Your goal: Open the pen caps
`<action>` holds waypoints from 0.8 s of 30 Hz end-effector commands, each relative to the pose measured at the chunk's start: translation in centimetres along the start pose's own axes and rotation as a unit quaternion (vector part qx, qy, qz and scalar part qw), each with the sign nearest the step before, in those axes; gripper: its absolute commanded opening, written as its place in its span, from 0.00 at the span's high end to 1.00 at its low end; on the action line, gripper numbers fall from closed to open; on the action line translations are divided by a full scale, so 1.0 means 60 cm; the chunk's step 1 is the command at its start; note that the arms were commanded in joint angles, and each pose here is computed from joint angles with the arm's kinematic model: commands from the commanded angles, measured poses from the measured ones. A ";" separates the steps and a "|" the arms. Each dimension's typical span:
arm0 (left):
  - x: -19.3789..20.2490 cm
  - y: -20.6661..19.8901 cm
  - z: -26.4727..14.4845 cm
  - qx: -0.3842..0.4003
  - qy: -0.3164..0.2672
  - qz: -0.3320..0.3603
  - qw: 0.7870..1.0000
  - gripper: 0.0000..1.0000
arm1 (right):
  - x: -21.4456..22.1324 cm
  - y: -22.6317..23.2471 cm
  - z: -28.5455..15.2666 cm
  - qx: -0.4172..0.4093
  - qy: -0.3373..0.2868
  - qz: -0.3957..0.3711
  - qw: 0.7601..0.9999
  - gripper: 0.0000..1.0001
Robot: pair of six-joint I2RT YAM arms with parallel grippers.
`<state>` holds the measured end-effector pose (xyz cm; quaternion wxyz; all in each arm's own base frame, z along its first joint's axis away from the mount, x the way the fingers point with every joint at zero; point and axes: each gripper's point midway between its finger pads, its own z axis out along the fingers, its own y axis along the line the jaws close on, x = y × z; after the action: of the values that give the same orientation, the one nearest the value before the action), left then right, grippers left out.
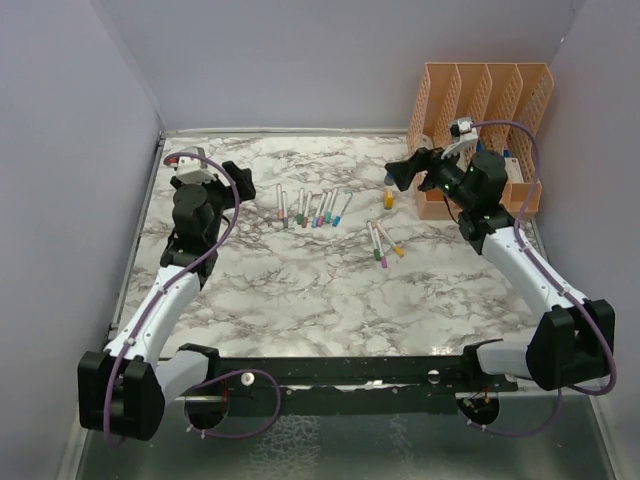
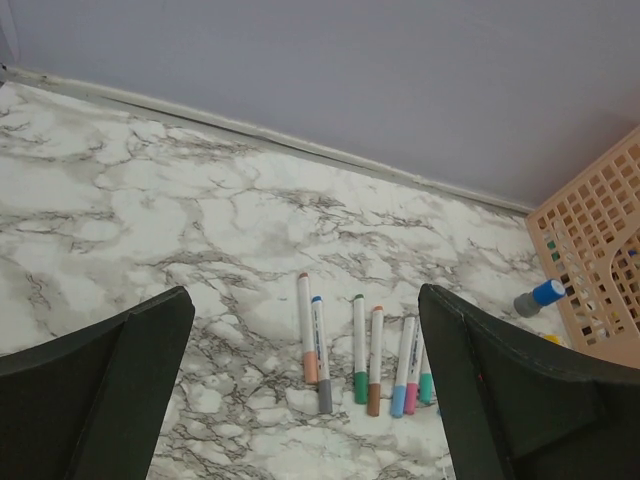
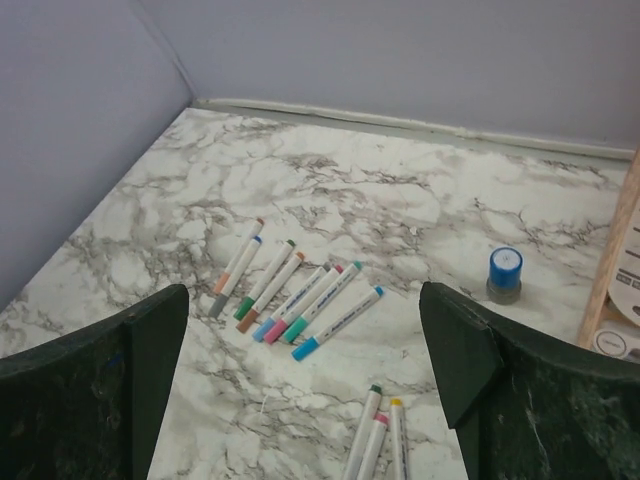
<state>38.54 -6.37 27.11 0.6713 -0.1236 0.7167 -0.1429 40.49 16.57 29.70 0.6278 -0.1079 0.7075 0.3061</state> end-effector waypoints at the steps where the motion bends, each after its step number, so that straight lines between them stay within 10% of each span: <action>1: -0.015 -0.016 -0.016 0.029 -0.016 0.009 0.999 0.01 | 0.002 -0.050 -0.007 0.090 0.024 -0.003 0.996 0.01; 11: 0.013 -0.014 -0.033 0.035 -0.003 -0.037 0.999 0.01 | 0.067 -0.098 -0.027 0.157 0.097 -0.011 0.983 0.01; 24: 0.049 -0.025 -0.019 0.028 0.077 -0.072 0.994 0.01 | 0.290 -0.098 -0.006 0.195 0.378 -0.057 0.903 0.13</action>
<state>37.18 -7.58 24.80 0.6362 -0.1440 0.7334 -0.1913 43.50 15.64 14.45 0.4104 -0.1011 0.8963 0.1344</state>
